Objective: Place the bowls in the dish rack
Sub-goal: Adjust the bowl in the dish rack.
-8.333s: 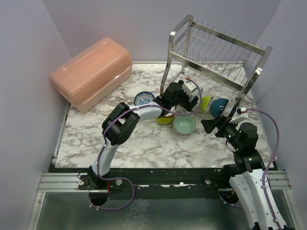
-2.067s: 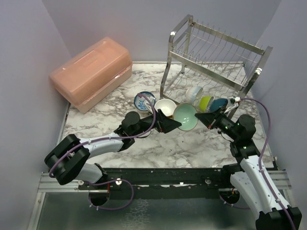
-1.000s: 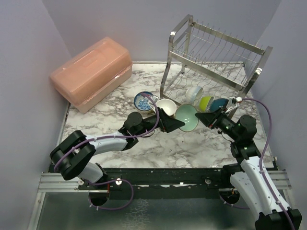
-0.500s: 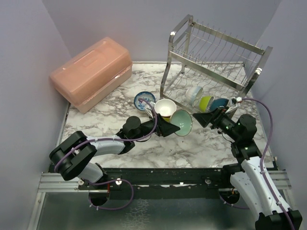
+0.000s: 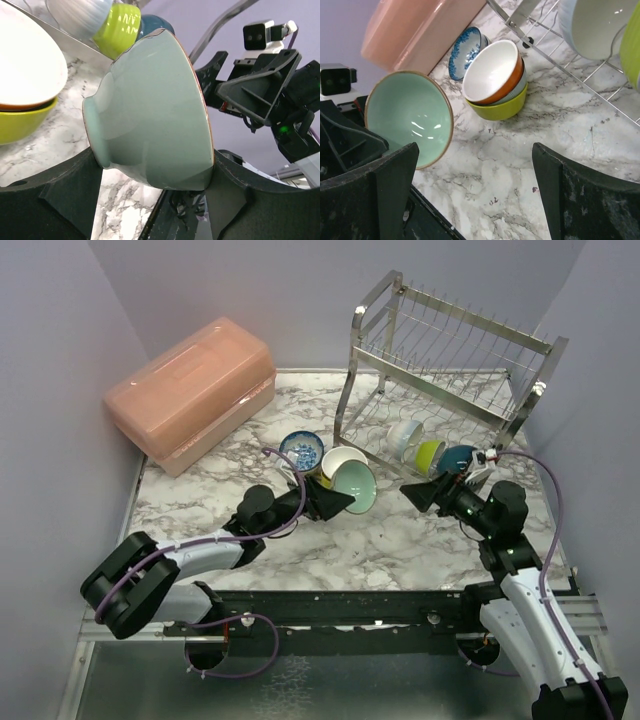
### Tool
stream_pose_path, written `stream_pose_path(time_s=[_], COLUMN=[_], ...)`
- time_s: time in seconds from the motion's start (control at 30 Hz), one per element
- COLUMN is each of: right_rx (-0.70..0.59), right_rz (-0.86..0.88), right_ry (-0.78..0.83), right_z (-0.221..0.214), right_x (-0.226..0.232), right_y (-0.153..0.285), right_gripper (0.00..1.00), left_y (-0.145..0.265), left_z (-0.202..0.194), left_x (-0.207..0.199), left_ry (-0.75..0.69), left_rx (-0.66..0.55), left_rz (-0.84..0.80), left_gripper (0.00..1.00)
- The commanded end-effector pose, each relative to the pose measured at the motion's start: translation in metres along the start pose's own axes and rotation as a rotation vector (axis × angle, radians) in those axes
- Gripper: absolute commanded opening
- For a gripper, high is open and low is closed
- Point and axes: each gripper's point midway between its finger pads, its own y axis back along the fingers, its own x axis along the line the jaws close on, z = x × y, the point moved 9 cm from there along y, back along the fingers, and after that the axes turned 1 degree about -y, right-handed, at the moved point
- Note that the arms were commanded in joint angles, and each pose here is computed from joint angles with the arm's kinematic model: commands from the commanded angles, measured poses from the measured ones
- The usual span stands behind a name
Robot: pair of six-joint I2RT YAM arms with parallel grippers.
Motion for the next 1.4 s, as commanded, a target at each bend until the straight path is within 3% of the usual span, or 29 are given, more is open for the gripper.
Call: stream_pose_path(time_s=[0.0,0.43,1.07,1.37], right_rx=[0.046,0.077,-0.283,-0.350], right_rz=[-0.066,-0.170,-0.693,-0.902], right_ry=[-0.023,-0.086,-0.012,0.017], right_z=[-0.014,-0.029,0.010,0.017], right_x=[-0.014,-0.026,-0.058,-0.082], right_y=[0.001,0.008,0.028,0.024], right_gripper=[1.00,1.00,1.00,1.00], left_y=[0.004,-0.002,-0.032,-0.024], left_z=[0.022,0.043,0.061,0.060], left_x=[-0.008,-0.007,-0.014,-0.012], left_ry=[-0.099,-0.276,-0.312,-0.305], left_rx=[-0.114,-0.140,-0.090,-0.111], left_rz=[0.013,0.117,0.054,0.075], left_gripper=[0.00,0.00,0.00,0.00])
